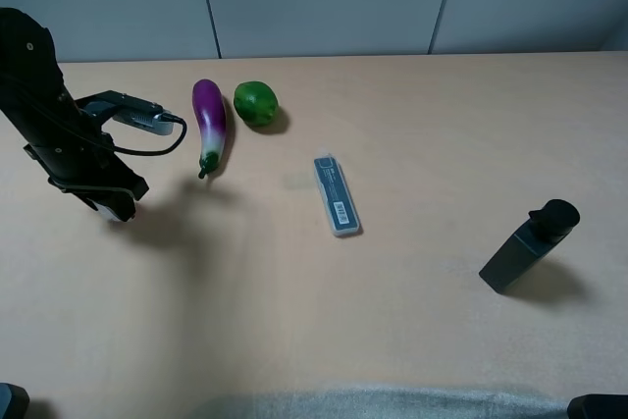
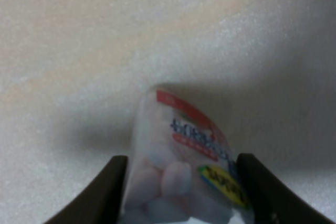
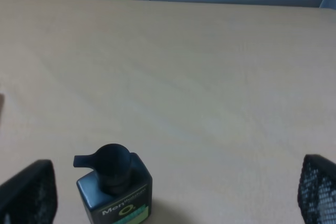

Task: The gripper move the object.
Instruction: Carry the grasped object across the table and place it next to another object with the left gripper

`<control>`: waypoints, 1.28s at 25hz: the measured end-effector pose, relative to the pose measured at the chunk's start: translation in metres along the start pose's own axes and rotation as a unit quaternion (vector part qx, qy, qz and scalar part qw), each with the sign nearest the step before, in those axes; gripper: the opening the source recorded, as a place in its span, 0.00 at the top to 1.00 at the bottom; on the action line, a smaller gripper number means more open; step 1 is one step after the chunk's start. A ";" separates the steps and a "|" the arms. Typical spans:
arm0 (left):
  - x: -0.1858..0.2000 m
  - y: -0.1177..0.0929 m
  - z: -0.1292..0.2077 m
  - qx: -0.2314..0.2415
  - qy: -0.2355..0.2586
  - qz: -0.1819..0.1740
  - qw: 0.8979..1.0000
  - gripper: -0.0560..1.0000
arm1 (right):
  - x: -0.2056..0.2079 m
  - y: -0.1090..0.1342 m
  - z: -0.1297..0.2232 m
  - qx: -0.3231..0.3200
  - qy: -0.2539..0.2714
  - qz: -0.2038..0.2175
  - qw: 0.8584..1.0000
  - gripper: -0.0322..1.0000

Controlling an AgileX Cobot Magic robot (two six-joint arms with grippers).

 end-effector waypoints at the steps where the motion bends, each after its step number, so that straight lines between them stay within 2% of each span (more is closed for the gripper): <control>1: 0.000 0.000 0.000 0.000 0.000 0.000 1.000 0.53 | 0.000 0.000 0.000 0.000 0.000 0.000 1.000 0.30; 17: 0.004 -0.002 0.006 0.004 0.017 0.006 1.000 0.53 | 0.000 0.000 0.000 0.000 0.000 0.000 1.000 0.30; 25: 0.028 -0.003 0.005 0.008 -0.015 -0.004 1.000 0.53 | 0.000 0.000 0.000 0.000 0.000 0.000 1.000 0.30; 32: 0.054 -0.005 0.011 0.031 -0.031 -0.008 0.999 0.53 | 0.000 0.000 0.000 0.000 0.000 0.000 1.000 0.30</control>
Point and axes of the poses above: a point on each arm's last joint axis where the gripper is mounted, x pointing back along that axis away from the gripper, y along the wrist's bending axis when the last joint is at zero, z = x × y, the point moved 5 cm from there along -x, pointing out along that axis toward the gripper, and after that the axes turned 5 degrees about -x, right-handed, at the moved point
